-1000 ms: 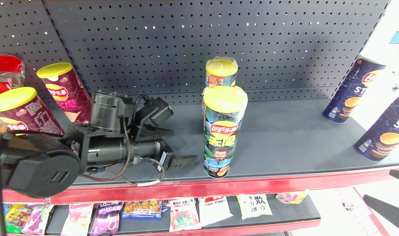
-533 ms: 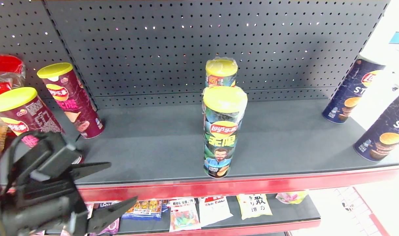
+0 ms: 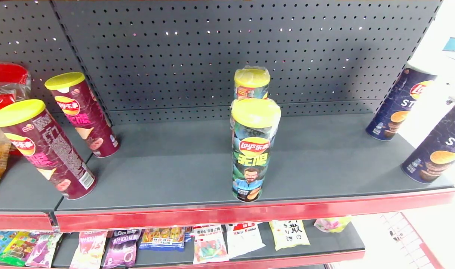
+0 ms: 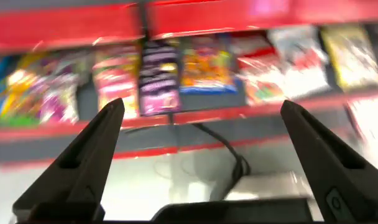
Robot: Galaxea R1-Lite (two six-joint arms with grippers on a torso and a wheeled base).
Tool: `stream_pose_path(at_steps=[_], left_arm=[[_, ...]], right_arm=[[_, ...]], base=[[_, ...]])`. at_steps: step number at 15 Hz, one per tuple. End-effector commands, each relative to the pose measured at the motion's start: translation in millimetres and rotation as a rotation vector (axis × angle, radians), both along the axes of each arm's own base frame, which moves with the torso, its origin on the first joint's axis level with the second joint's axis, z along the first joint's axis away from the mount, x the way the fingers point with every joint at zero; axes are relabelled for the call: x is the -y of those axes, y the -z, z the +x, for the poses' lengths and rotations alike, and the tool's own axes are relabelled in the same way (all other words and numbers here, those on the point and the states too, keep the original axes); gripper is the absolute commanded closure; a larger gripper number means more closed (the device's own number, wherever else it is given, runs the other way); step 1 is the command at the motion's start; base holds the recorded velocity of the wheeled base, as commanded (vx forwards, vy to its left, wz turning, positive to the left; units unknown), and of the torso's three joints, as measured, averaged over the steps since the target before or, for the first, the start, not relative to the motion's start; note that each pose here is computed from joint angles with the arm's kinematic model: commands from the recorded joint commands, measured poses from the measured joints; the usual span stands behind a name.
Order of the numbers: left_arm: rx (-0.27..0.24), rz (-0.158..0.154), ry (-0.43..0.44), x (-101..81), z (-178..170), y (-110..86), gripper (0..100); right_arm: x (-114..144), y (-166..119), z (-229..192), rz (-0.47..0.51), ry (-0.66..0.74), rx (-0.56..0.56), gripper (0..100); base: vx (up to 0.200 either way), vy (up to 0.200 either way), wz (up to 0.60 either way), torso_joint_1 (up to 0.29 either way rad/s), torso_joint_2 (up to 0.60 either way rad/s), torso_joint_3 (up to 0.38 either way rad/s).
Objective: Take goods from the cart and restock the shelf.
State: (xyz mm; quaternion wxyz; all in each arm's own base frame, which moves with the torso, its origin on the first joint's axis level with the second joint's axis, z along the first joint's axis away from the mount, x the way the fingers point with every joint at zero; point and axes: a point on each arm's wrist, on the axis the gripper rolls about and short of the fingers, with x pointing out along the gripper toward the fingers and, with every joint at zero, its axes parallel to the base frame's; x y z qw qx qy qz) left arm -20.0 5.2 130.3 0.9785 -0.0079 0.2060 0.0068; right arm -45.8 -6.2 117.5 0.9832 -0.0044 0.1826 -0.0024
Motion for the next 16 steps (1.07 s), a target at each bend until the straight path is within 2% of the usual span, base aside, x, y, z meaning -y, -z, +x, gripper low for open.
stream_pose_path(at_steps=[1, 2, 3, 4, 5, 6, 7, 8, 9, 10, 11, 12, 13, 14, 15, 16], left_arm=[[0.101, -0.026, -0.145, 2.6, -20.5, 26.6, 0], [0.162, -0.047, -0.079, 3.1, -26.1, 35.6, 0], [0.187, -0.066, -0.013, 4.7, -29.0, 35.6, 0], [0.192, -0.077, 0.013, 5.8, -29.4, 36.5, 0], [0.189, -0.08, 0.015, 5.9, -29.2, 37.3, 0], [0.19, -0.082, 0.017, 5.9, -28.8, 37.6, 0], [0.215, -0.081, 0.02, 6.0, -26.8, 37.0, 0], [0.29, -0.072, 0.027, 6.0, -20.4, 36.8, 0], [0.361, -0.053, 0.029, 5.9, -11.9, 42.3, 0], [0.392, -0.05, 0.026, 5.8, -7.3, 47.6, 0], [0.446, -0.044, -0.011, 5.0, -2.8, 51.7, 0], [0.405, -0.038, -0.028, 4.6, -3.0, 55.4, 0], [0.416, -0.032, -0.022, 4.7, -2.9, 54.5, 0], [0.414, -0.029, -0.02, 4.8, -2.8, 55.0, 0], [0.414, -0.029, -0.02, 4.8, -2.8, 55.0, 0], [0.415, -0.03, -0.017, 4.8, -2.9, 54.5, 0]], right_arm=[[0.5, 5.3, -4.9, -0.004, 0.026, 0.039, 0], [0.6, 6.0, -4.6, -0.005, 0.03, 0.038, 0], [0.5, 6.6, -4.3, -0.003, 0.03, 0.036, 0], [0.3, 12.8, -1.7, 0.003, 0.031, 0.018, 0], [-0.4, 17.3, 5.4, 0.019, 0.032, 0.06, 0], [-1.8, 28.0, 19.3, 0.024, 0.014, 0.157, 0], [-3.1, 32.0, 28.3, 0.007, -0.02, 0.283, 0], [-3.9, 33.3, 31.0, -0.019, -0.051, 0.338, 0], [-4.1, 34.5, 30.9, -0.003, -0.054, 0.326, 0], [-4.1, 34.7, 30.9, 0.006, -0.054, 0.324, 0], [-4.4, 34.2, 30.9, 0.012, -0.067, 0.329, 0], [-5.9, 34.4, 30.8, 0.024, -0.132, 0.327, 0], [-7.1, 35.2, 30.5, 0.021, -0.194, 0.32, 0], [-6.7, 35.5, 30.6, 0.028, -0.194, 0.316, 0], [-6.0, 37.8, 30.5, 0.047, -0.157, 0.291, 0], [-3.1, 39.8, 30.4, 0.073, -0.022, 0.268, 0]], base=[[0.0, 0.0, 0.0, 0.0, 0.0, 0.0], [0.0, 0.0, 0.0, 0.0, 0.0, 0.0], [0.0, 0.0, 0.0, 0.0, 0.0, 0.0], [0.0, 0.0, 0.0, 0.0, 0.0, 0.0], [0.0, 0.0, 0.0, 0.0, 0.0, 0.0], [0.0, 0.0, 0.0, 0.0, 0.0, 0.0], [0.0, 0.0, 0.0, 0.0, 0.0, 0.0], [0.0, 0.0, 0.0, 0.0, 0.0, 0.0], [0.0, 0.0, 0.0, 0.0, 0.0, 0.0], [0.0, 0.0, 0.0, 0.0, 0.0, 0.0], [0.0, 0.0, 0.0, 0.0, 0.0, 0.0], [0.0, 0.0, 0.0, 0.0, 0.0, 0.0], [0.0, 0.0, 0.0, 0.0, 0.0, 0.0], [0.0, 0.0, 0.0, 0.0, 0.0, 0.0], [0.0, 0.0, 0.0, 0.0, 0.0, 0.0], [0.0, 0.0, 0.0, 0.0, 0.0, 0.0]])
